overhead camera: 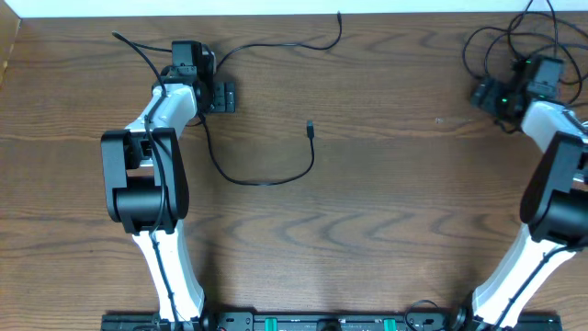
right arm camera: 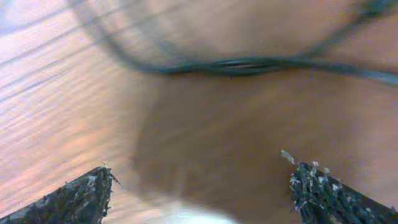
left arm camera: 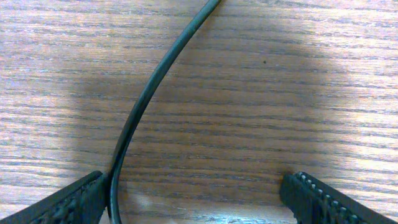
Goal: Untangle cables
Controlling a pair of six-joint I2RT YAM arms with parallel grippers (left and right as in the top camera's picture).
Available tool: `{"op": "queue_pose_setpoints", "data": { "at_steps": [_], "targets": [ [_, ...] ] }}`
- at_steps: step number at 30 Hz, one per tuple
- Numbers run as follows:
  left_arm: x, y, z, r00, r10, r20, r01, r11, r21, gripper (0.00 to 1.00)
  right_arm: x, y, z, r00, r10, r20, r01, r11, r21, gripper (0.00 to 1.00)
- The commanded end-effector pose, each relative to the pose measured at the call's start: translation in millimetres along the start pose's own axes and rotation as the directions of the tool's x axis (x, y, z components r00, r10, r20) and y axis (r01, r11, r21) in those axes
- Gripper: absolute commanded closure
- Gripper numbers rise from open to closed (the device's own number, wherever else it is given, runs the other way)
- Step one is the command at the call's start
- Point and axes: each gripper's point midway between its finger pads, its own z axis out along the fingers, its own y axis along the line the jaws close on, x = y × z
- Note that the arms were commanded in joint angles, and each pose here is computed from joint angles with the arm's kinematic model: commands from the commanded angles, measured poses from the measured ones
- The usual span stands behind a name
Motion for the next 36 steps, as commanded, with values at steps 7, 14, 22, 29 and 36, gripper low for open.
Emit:
{"op": "queue_pose_setpoints", "data": {
  "at_steps": [7, 14, 22, 29, 36],
  "targets": [
    [43.9, -1.1, 25.1, 0.992, -0.003, -0.125, 0.005, 1.0, 0.016, 0.09, 94.6, 94.9, 34.6, 0.969, -0.155, -0.19, 0.127, 0.981, -0.148, 0.01],
    [43.9, -1.1, 25.1, 0.992, -0.003, -0.125, 0.005, 1.0, 0.016, 0.08, 82.3, 160.5, 38.9, 0.962, -0.271, -0.007, 0.268, 0.953, -0.143, 0.01],
    [43.9, -1.0, 25.1, 0.992, -0.003, -0.125, 0.005, 1.0, 0.016, 0.09, 41.8, 185.7, 33.2, 0.939, -0.26, 0.227, 0.274, 0.961, -0.034, 0.01],
    [43.9, -1.0, 25.1, 0.992, -0.003, -0.125, 0.005, 1.0, 0.016, 0.09, 29.0, 181.2, 50.6, 0.92, -0.231, 0.318, 0.254, 0.967, -0.034, 0.01],
    [43.9, -1.1, 25.1, 0.992, -0.003, -0.125, 0.005, 1.0, 0.016, 0.08, 40.9, 152.8, 90.1, 0.913, -0.21, 0.349, 0.223, 0.975, 0.005, 0.01]
  ]
}}
